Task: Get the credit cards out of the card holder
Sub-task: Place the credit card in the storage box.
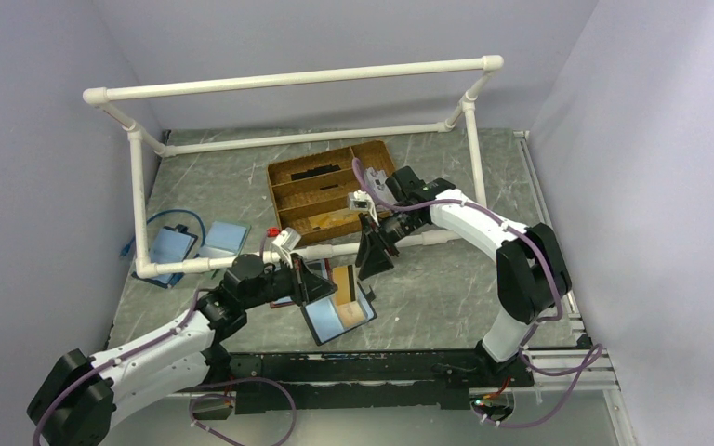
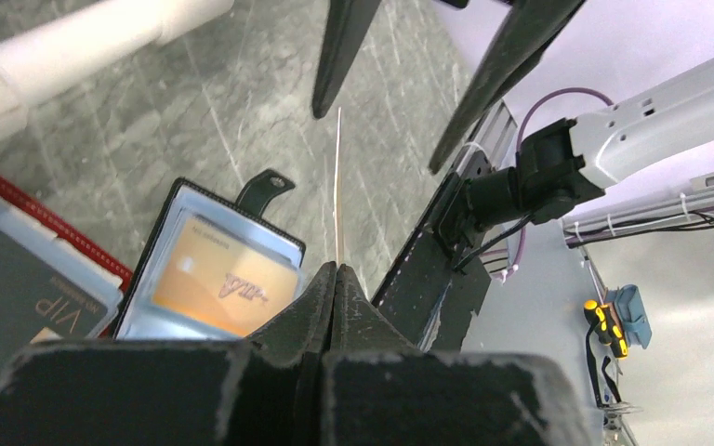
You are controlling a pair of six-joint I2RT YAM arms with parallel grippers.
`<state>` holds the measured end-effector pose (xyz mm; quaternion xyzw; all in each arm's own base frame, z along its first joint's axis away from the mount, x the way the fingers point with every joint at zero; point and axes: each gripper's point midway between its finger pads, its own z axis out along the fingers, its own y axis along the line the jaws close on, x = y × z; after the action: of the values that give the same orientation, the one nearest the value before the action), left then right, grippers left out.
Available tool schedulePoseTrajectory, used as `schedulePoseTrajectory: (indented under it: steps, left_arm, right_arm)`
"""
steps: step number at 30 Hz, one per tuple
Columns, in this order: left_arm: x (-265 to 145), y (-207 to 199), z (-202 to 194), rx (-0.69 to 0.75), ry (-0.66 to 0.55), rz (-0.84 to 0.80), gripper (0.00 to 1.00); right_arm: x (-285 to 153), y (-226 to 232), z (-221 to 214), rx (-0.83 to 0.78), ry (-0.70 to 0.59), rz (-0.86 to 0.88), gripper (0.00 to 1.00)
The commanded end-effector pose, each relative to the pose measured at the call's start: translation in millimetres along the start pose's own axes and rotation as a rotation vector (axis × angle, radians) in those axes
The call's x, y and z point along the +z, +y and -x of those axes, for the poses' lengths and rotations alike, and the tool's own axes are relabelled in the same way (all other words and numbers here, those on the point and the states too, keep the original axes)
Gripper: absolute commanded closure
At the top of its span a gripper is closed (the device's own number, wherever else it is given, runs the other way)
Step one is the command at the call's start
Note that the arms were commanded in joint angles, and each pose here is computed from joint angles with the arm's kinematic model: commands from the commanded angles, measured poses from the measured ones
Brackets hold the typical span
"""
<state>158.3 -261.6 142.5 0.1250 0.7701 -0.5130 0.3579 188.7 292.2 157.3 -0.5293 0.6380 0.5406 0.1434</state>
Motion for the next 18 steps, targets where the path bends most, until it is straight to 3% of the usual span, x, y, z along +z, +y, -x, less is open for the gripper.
schedulePoseTrajectory:
  steps: [1, 7, 10, 14, 17, 18]
  left_arm:
    - [3, -30, 33, 0.098, -0.093, -0.111, 1.00]
    - [2, -29, 35, 0.098, -0.117, -0.110, 1.00]
    - [1, -31, 37, 0.094, -0.132, -0.116, 1.00]
    - [0, -32, 39, 0.088, -0.150, -0.126, 1.00]
    - [0, -29, 39, 0.082, -0.150, -0.112, 1.00]
    - [0, -26, 38, 0.075, -0.148, -0.094, 1.00]
  right_arm:
    - [2, -5, 10, 0.001, -0.043, -0.002, 0.43]
    - [6, 1, 9, 0.023, -0.067, 0.059, 0.44]
    - [12, 3, 8, 0.032, -0.063, 0.081, 0.51]
    - [19, 10, 9, 0.034, -0.060, 0.123, 0.71]
    - [19, 18, 14, 0.016, -0.075, 0.167, 1.00]
    - [18, 19, 14, 0.007, -0.069, 0.163, 1.00]
